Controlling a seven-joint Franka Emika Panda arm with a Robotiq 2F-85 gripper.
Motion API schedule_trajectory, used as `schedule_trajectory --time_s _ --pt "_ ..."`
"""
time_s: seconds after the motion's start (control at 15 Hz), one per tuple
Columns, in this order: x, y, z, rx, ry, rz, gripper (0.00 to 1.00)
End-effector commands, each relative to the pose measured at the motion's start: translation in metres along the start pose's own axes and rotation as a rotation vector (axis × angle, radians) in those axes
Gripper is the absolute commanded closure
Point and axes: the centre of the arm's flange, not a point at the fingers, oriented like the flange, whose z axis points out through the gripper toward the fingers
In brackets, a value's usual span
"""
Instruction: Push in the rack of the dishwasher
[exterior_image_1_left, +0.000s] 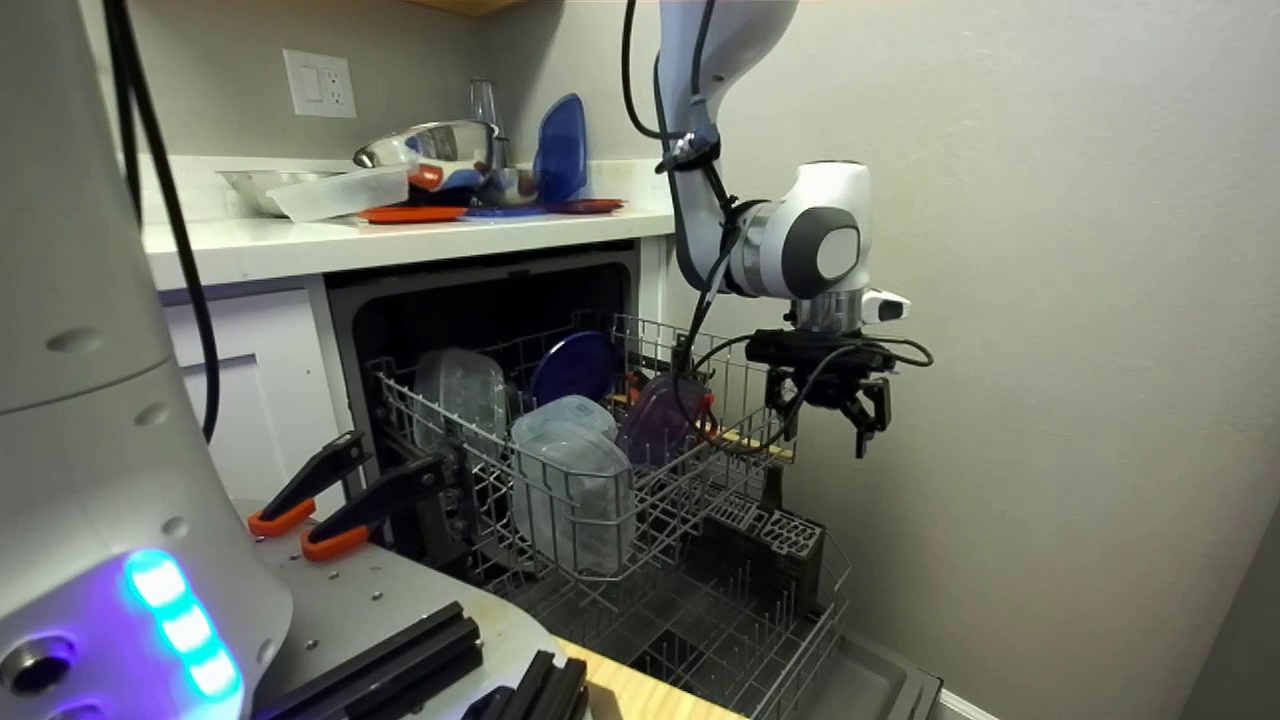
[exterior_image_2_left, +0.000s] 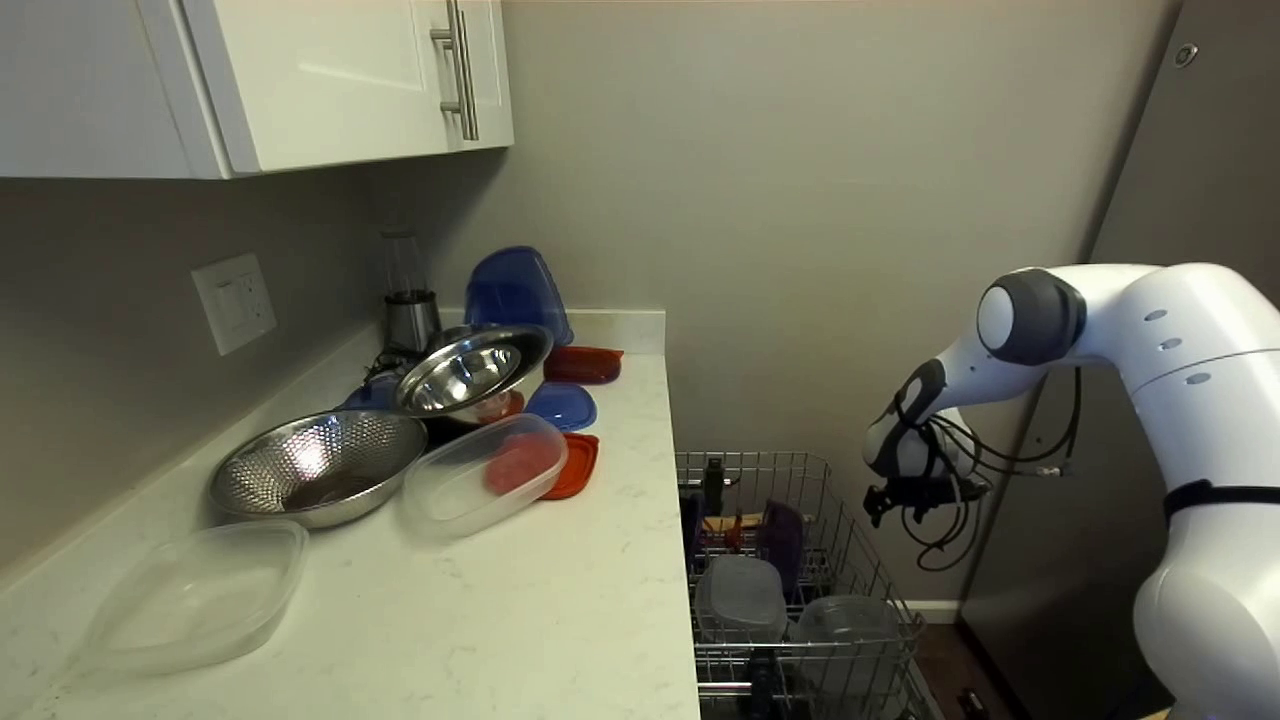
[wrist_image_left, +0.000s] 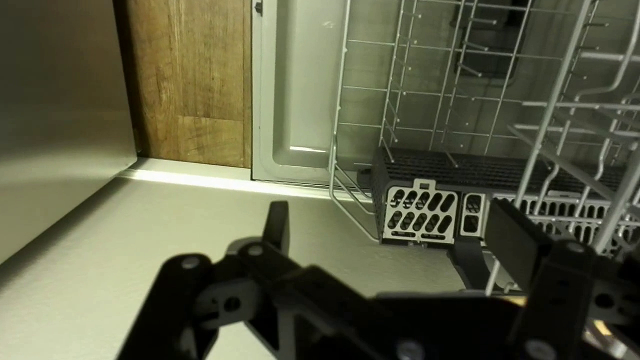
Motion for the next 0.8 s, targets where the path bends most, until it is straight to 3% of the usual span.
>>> schedule_trajectory --time_s 0.0,0.73 --pt "0.002 -0.008 0.021 0.033 0.048 0.078 0.00" --pt "-0.026 -0.046 0.049 0.052 0.061 0.059 0.00"
